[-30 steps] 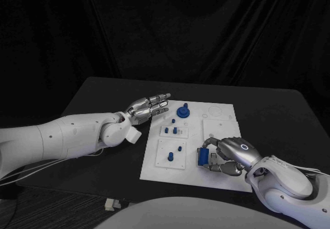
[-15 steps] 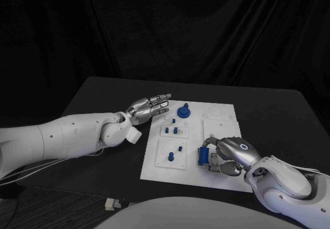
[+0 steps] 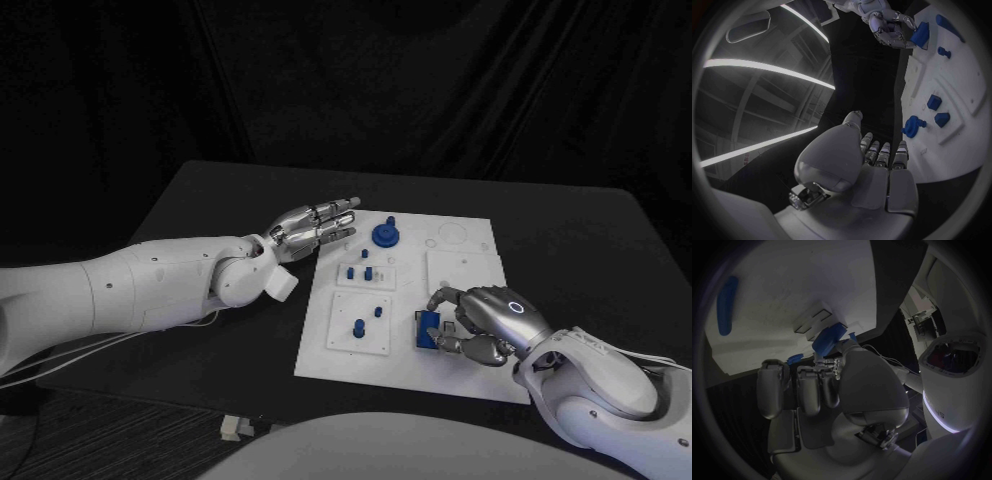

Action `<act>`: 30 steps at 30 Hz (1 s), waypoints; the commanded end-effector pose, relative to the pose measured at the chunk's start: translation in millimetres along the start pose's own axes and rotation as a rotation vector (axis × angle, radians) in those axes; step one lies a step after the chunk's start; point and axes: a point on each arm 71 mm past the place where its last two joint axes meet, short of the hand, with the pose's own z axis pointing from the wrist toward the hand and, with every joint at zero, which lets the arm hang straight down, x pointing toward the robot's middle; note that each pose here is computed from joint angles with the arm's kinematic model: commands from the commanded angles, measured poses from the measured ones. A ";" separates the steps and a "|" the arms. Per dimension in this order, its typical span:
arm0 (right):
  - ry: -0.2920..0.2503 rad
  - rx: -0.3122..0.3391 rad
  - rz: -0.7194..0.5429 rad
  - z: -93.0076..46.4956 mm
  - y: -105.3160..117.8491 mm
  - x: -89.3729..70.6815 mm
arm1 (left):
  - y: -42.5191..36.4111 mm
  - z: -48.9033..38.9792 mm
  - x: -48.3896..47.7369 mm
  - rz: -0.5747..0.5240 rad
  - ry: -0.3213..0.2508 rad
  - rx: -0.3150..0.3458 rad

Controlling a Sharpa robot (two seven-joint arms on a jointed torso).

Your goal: Assemble the parts on the task board

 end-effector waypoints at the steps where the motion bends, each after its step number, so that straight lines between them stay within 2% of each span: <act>1: -0.018 -0.005 0.026 -1.7 1.9 -0.5 | -0.1 0.6 2.0 -0.014 0.012 0.010; 13: -0.015 -0.010 0.046 -3.3 3.2 -1.1 | 0.4 0.3 1.7 -0.015 0.012 0.008; 24: 0.029 0.011 0.031 -3.9 2.9 1.7 | 1.6 0.1 2.0 -0.017 0.014 0.003; 30: 0.033 0.015 0.019 -3.9 2.9 2.0 | 2.0 0.1 2.2 -0.018 0.015 0.001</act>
